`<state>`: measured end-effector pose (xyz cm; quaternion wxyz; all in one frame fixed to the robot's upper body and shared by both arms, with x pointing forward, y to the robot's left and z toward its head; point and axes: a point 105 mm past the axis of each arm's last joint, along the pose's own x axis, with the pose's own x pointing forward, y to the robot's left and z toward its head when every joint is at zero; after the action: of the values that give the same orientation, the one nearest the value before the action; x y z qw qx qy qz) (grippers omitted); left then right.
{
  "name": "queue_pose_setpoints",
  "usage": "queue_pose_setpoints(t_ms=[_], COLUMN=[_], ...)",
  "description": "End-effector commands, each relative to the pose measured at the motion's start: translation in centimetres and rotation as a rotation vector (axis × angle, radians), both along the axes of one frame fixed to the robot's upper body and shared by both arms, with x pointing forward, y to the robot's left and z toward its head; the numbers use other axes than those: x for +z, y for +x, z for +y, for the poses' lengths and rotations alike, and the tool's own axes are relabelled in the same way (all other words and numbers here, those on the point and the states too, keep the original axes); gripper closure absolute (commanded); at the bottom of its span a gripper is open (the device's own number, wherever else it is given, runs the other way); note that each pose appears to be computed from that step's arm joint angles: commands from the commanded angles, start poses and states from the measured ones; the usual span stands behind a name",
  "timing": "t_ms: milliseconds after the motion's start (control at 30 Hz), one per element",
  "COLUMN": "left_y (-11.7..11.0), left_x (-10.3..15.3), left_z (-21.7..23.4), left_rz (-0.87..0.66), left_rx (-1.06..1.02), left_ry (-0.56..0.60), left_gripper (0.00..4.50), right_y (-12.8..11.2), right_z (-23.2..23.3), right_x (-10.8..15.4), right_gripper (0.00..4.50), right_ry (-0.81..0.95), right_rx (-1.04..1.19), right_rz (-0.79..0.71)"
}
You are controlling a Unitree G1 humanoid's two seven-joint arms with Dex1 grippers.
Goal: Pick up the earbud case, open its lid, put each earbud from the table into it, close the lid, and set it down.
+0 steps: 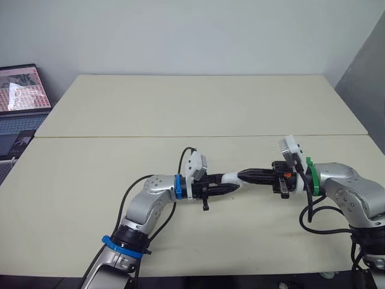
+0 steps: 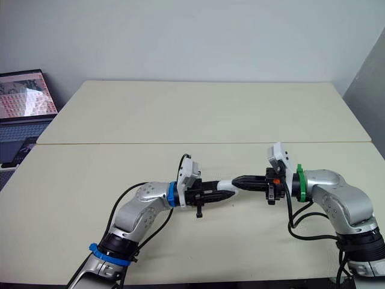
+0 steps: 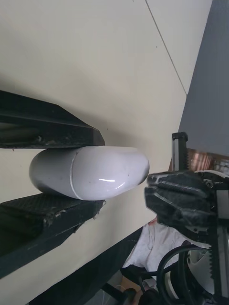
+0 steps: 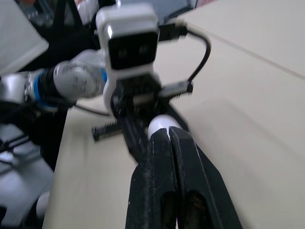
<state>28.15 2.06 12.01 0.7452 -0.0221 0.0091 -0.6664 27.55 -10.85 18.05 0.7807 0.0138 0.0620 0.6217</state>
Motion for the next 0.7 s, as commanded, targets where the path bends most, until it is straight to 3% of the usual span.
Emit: queue_pose_setpoints(t_ms=[33,233,467,600,667,700], left_y=[-0.3,-0.3,0.5,1.2,0.7,0.7], left_x=[0.8,1.0,0.5,-0.1,-1.0,-2.2], left_z=[-0.4,-0.6,-0.8,-1.1,-1.2,-1.0], left_rz=[-0.035,-0.038,-0.027,0.034,0.142,0.168], left_rx=[-0.025,-0.026,0.028,0.091,0.049,0.061], left_ry=[-0.021,-0.034,0.002,0.056,0.131,0.236], left_gripper=[3.69,3.69,3.69,3.69,3.69,3.69], right_y=[-0.2,-1.1,0.3,0.5,0.4,0.1], right_z=[0.2,-0.8,-1.6,-4.0,-5.9,-7.0], right_x=[2.1,-3.1,-1.0,-1.8,-3.1,-3.9], right_gripper=[4.46,4.46,4.46,4.46,4.46,4.46], right_ry=[0.043,-0.197,-0.073,-0.07,-0.089,-0.105], right_rx=[0.005,0.006,-0.123,-0.263,-0.361,-0.4], right_rz=[-0.05,0.025,-0.046,-0.056,-0.019,-0.002])
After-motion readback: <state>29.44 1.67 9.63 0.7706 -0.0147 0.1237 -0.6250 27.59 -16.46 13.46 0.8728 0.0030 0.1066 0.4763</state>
